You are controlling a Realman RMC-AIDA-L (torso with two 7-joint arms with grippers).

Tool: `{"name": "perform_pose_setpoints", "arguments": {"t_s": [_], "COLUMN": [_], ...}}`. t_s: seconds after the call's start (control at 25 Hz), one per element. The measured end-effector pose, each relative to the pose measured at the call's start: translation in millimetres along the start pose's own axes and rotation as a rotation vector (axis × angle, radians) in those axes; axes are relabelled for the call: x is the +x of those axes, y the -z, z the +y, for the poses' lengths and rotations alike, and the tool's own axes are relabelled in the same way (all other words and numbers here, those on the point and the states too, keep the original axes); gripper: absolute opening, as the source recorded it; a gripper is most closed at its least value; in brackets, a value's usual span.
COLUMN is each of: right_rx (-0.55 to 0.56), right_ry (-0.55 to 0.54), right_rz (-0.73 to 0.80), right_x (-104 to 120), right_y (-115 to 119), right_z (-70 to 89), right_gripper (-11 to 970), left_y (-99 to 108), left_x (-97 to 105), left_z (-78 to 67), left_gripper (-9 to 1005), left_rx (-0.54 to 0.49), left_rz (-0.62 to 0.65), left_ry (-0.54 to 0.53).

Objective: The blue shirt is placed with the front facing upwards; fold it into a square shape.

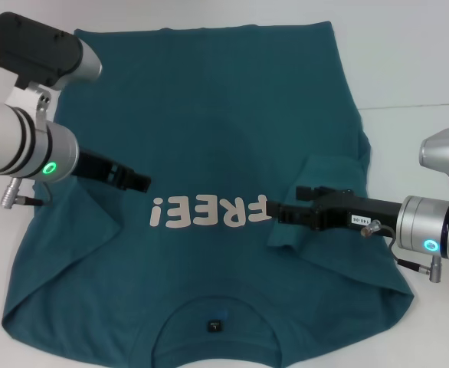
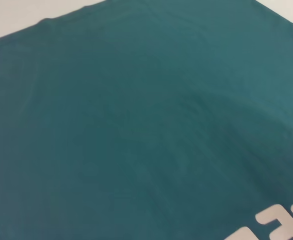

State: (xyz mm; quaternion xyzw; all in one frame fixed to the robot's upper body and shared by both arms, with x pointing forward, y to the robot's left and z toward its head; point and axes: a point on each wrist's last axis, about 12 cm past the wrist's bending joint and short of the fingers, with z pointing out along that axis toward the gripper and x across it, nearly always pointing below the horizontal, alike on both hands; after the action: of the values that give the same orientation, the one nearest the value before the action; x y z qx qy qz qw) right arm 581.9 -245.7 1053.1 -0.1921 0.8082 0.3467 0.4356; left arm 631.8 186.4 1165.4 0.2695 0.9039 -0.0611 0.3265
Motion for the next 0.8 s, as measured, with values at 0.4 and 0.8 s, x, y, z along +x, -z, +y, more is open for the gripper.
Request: {"name": "perform_pose_setpoints", "arguments": {"t_s": [0.4, 0.8], "right_rx": [0.006, 0.027], "right_ry": [-0.003, 0.001], "right_rz": [0.001, -0.008], "right_x": [1, -8], "right_y": [2, 4], "right_z": [-1.1, -7.4], "right_gripper": [942, 941], "left_y": [23, 25], "left_x": [14, 57], "left_z": [41.6, 45.7], "left_gripper": [858, 858], "left_rx": [0.131, 0.236], "left_rz": [-0.145, -0.248], "left_ry": [0.306, 0.361]}}
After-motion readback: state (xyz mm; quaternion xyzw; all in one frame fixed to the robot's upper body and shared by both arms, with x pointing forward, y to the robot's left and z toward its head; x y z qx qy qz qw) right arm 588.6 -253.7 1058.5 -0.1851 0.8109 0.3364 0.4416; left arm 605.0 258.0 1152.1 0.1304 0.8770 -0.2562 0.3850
